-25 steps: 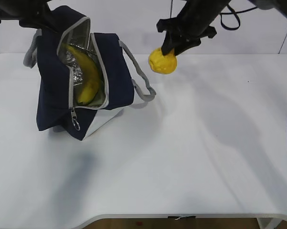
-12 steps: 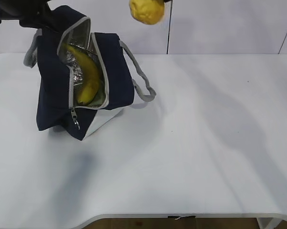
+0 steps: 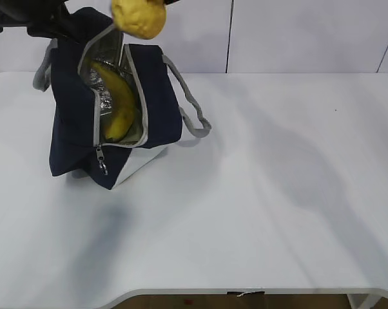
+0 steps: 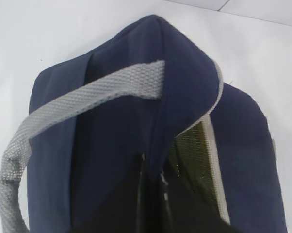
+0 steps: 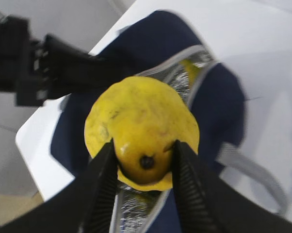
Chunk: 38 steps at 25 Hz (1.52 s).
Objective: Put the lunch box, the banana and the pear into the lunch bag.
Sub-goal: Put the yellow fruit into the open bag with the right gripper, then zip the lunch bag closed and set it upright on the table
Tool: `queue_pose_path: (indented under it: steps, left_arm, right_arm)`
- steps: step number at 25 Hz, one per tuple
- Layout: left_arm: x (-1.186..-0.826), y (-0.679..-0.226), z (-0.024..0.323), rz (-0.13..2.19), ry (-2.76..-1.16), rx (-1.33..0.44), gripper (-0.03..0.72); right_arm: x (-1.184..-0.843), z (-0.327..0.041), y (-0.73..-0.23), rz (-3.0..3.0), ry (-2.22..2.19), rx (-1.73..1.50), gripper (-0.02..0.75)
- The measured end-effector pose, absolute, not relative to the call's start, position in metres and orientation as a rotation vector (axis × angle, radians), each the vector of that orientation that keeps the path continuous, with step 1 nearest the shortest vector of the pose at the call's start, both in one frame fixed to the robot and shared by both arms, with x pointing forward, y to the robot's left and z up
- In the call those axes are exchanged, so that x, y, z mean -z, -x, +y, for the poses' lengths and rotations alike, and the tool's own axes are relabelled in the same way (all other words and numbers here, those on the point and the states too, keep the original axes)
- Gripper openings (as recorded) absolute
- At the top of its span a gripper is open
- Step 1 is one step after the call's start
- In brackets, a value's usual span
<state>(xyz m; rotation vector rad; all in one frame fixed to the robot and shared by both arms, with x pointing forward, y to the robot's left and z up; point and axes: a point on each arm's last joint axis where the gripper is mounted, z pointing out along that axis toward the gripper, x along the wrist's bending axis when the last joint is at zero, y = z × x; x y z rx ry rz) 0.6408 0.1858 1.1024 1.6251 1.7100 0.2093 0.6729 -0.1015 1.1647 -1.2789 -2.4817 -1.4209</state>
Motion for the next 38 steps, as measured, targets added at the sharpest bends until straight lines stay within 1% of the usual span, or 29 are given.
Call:
queue_pose_path:
  steps: [4, 10, 12, 13, 14, 17, 19, 22, 29, 34, 38]
  left_arm:
    - [-1.102, -0.641, 0.186, 1.71, -1.625, -0.209, -0.006]
    - [-1.102, -0.641, 0.186, 1.71, -1.625, -0.209, -0.006]
    - [-1.102, -0.641, 0.186, 1.71, -1.625, -0.209, -0.006]
    - [-1.102, -0.641, 0.186, 1.71, -1.625, -0.209, -0.006]
    - [-1.102, -0.641, 0.186, 1.71, -1.624, -0.207, -0.006]
    - [-1.102, -0.641, 0.186, 1.71, -1.623, -0.206, -0.006]
    - [-1.102, -0.641, 0.186, 1.71, -1.623, -0.206, -0.006]
    - [-1.102, -0.641, 0.186, 1.71, -1.622, -0.205, -0.006]
    - [-1.102, -0.641, 0.186, 1.71, -1.622, -0.204, -0.006]
    - [-1.102, -0.641, 0.186, 1.71, -1.622, -0.204, -0.006]
    - [-1.102, -0.641, 0.186, 1.71, -1.622, -0.204, -0.006]
  right_arm:
    - [-1.15, -0.076, -0.666, -2.513, 1.184, 1.363, 0.292]
    - [-1.109, -0.052, -0.677, -2.528, 1.136, 1.271, 0.296]
    - [-1.092, -0.048, -0.684, -2.542, 1.123, 1.251, 0.34]
    - [-1.085, -0.046, -0.687, -2.548, 1.114, 1.254, 0.375]
    - [-1.081, -0.045, -0.689, -2.556, 1.106, 1.263, 0.435]
    - [-1.078, -0.044, -0.692, -2.556, 1.097, 1.285, 0.554]
    - [-1.082, -0.045, -0.691, -2.57, 1.085, 1.295, 0.584]
    - [-1.09, -0.05, -0.689, -2.613, 1.117, 1.254, 0.589]
    - [-1.113, -0.079, -0.69, -2.647, 1.397, 1.174, 0.588]
    - [-1.112, -0.102, -0.7, -2.592, 1.591, 1.134, 0.587]
    - [-1.113, -0.109, -0.703, -2.509, 1.606, 1.167, 0.546]
